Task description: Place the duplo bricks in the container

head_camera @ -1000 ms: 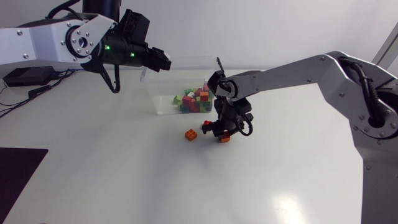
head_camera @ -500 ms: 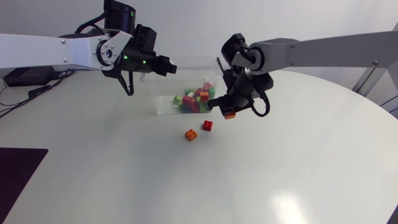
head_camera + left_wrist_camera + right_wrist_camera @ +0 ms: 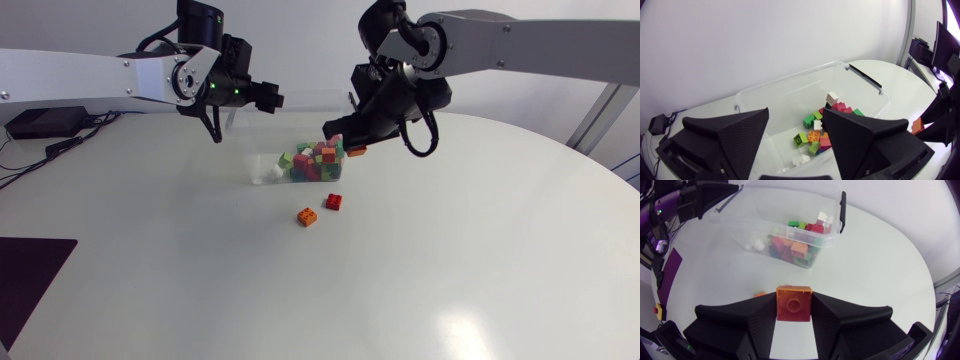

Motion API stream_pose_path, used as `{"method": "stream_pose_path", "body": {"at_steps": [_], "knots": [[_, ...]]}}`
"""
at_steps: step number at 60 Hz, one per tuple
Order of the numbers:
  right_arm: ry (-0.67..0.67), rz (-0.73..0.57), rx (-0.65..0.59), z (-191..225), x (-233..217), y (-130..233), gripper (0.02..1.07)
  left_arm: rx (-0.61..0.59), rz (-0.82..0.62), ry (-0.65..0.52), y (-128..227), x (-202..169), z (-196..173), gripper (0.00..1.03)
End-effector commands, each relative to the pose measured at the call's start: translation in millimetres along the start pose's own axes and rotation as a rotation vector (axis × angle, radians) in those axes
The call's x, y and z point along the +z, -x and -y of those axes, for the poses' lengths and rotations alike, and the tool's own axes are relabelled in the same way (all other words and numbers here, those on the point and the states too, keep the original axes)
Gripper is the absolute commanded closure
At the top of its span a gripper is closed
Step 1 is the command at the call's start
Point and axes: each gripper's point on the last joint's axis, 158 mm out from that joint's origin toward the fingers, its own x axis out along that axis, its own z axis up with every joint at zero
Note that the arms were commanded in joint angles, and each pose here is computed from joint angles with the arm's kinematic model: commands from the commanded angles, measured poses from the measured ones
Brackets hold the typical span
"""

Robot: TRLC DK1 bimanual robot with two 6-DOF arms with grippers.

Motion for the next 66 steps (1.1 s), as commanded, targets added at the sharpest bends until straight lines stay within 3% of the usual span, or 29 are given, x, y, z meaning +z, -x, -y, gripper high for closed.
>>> {"method": "stream_pose_path", "body": {"at_steps": [1, 10, 23, 45, 66], "knots": [[0.012, 0.063, 0.018, -7, 20, 16, 0.77, 0.021, 0.030, 0.001, 13, 7, -8, 0.11], [0.022, 0.153, 0.035, -11, 48, 21, 0.77, -0.010, 0.034, -0.057, 52, 3, 1, 0.12], [0.046, 0.227, 0.047, -20, 75, 14, 0.77, -0.187, -0.080, -0.195, 91, -52, 47, 0.12], [0.085, 0.297, 0.053, -28, 108, -9, 0.77, -0.390, -0.252, -0.351, 98, -134, 115, 0.12], [0.123, 0.357, 0.064, -35, 134, -40, 0.76, -0.436, -0.364, -0.373, 88, -188, 127, 0.12]]}}
